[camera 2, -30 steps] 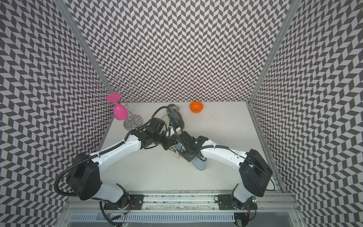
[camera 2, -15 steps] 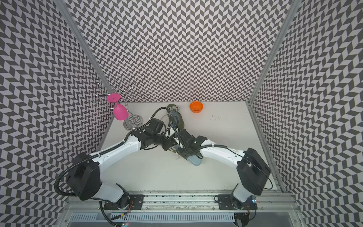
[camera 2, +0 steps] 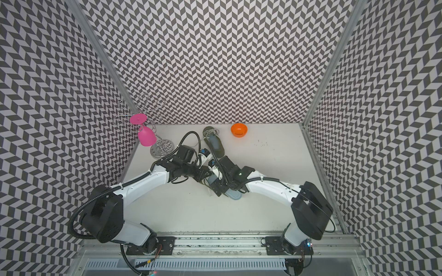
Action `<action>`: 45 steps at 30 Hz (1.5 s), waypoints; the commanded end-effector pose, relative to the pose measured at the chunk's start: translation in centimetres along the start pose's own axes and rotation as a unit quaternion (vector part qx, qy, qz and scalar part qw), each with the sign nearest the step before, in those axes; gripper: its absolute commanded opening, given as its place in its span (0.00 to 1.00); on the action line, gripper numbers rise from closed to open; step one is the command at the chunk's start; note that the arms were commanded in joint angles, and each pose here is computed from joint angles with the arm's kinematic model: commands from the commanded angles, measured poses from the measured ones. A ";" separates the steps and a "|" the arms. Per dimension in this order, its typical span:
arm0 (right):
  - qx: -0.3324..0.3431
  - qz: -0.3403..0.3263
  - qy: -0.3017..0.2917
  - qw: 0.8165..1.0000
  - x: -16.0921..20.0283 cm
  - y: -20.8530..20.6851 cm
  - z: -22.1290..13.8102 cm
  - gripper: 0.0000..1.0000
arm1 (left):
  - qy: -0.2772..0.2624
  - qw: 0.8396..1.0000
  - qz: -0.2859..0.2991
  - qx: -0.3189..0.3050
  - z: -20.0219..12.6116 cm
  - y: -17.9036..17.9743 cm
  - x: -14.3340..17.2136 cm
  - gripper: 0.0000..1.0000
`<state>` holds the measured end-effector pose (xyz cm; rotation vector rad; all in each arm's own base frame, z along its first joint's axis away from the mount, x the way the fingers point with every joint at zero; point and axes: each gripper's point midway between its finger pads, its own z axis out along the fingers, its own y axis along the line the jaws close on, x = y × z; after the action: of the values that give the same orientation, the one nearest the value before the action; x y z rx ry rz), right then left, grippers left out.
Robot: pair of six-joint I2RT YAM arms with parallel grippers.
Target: Insert the insole into the shoe
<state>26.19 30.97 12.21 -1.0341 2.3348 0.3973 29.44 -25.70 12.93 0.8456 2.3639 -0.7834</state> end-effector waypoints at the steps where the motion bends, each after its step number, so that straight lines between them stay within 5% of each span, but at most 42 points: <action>1: -0.016 0.034 -0.045 0.998 -2.2 0.0 -2.3 1.00 | -0.032 0.999 -0.002 -0.004 -0.2 0.2 -2.0 0.05; 8: 0.006 0.145 -0.007 0.989 1.6 -3.3 -4.0 0.99 | -0.038 0.998 -0.039 -0.018 0.2 1.3 -2.5 0.05; 14: 0.000 0.304 0.019 0.952 6.5 -6.9 -3.8 0.86 | -0.048 0.995 -0.078 -0.033 0.4 2.1 -3.1 0.04; 18: -0.048 0.345 -0.003 0.937 6.4 -5.7 -3.9 0.79 | -0.053 0.995 -0.083 -0.034 0.3 2.1 -3.4 0.04; 26: -0.137 0.396 -0.005 0.908 6.1 -3.0 -3.3 0.52 | -0.059 0.994 -0.083 -0.040 0.0 2.2 -3.7 0.04; 32: -0.141 0.407 -0.011 0.902 5.8 -3.1 -3.0 0.21 | -0.065 0.994 -0.082 -0.040 -0.3 2.0 -3.8 0.04; 45: -0.129 0.376 -0.037 0.917 1.0 -4.6 -2.9 0.12 | -0.059 0.998 0.000 -0.009 -0.2 -1.2 -3.6 0.04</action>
<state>26.49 24.83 12.37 -0.1018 2.6470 1.0157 31.01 -25.69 11.99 0.6876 2.4178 -0.7149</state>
